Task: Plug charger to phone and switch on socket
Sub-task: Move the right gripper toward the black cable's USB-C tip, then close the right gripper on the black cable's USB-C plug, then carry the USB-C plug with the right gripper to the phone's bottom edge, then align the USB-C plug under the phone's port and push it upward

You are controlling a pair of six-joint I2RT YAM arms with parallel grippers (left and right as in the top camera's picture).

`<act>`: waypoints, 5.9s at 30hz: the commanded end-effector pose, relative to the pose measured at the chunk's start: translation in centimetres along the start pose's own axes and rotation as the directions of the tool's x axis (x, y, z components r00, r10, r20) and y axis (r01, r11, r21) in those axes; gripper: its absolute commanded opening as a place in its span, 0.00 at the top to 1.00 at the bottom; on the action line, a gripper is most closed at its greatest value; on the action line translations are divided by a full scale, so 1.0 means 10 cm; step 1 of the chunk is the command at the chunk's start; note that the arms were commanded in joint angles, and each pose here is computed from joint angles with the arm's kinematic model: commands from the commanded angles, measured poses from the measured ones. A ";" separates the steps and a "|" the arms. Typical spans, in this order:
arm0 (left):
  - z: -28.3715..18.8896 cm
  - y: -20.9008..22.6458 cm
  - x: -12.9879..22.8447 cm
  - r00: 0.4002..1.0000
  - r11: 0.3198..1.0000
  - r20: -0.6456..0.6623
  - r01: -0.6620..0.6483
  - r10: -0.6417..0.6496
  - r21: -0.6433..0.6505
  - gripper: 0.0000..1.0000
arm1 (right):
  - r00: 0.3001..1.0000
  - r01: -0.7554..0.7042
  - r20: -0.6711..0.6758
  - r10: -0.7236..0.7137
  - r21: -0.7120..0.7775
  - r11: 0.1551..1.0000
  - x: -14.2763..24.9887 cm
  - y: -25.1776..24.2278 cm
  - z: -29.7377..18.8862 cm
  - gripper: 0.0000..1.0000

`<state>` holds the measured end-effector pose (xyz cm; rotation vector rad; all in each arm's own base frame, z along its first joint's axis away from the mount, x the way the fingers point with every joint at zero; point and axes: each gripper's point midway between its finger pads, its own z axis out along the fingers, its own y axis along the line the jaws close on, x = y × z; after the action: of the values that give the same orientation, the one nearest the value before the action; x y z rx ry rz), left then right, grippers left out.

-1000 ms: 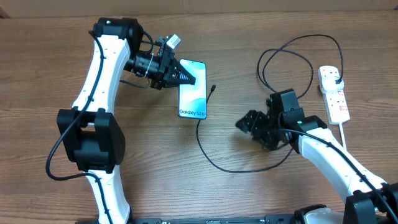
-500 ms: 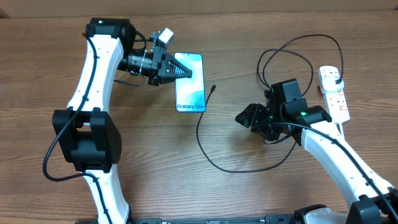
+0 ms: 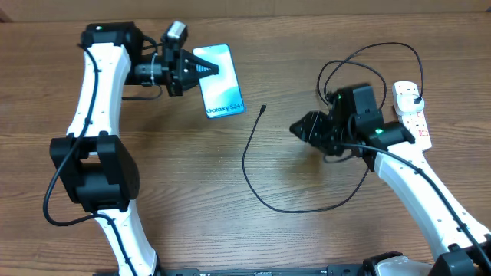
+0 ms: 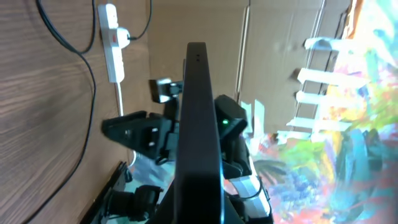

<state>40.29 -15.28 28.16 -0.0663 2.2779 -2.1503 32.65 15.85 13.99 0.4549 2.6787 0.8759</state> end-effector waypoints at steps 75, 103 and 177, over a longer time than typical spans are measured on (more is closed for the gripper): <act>-0.23 -0.12 -0.10 0.998 0.999 0.062 -0.029 0.027 0.028 0.95 | 0.979 -0.039 -0.197 0.058 0.103 0.994 -0.26 -0.17 2.10 0.96; -0.18 0.24 0.06 0.984 0.967 -0.036 -0.178 0.175 -0.182 0.96 | 0.828 0.502 -0.056 -0.558 -0.370 0.782 0.14 1.02 -0.51 0.96; 0.08 -0.19 -0.03 0.988 0.986 0.000 -0.153 0.154 0.067 0.96 | 0.839 0.485 0.077 -0.538 -0.554 0.677 0.82 1.78 -0.35 0.96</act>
<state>40.70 -16.12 28.18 0.1104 2.2072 -2.0952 27.47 31.06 25.09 -0.4621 2.2986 1.4572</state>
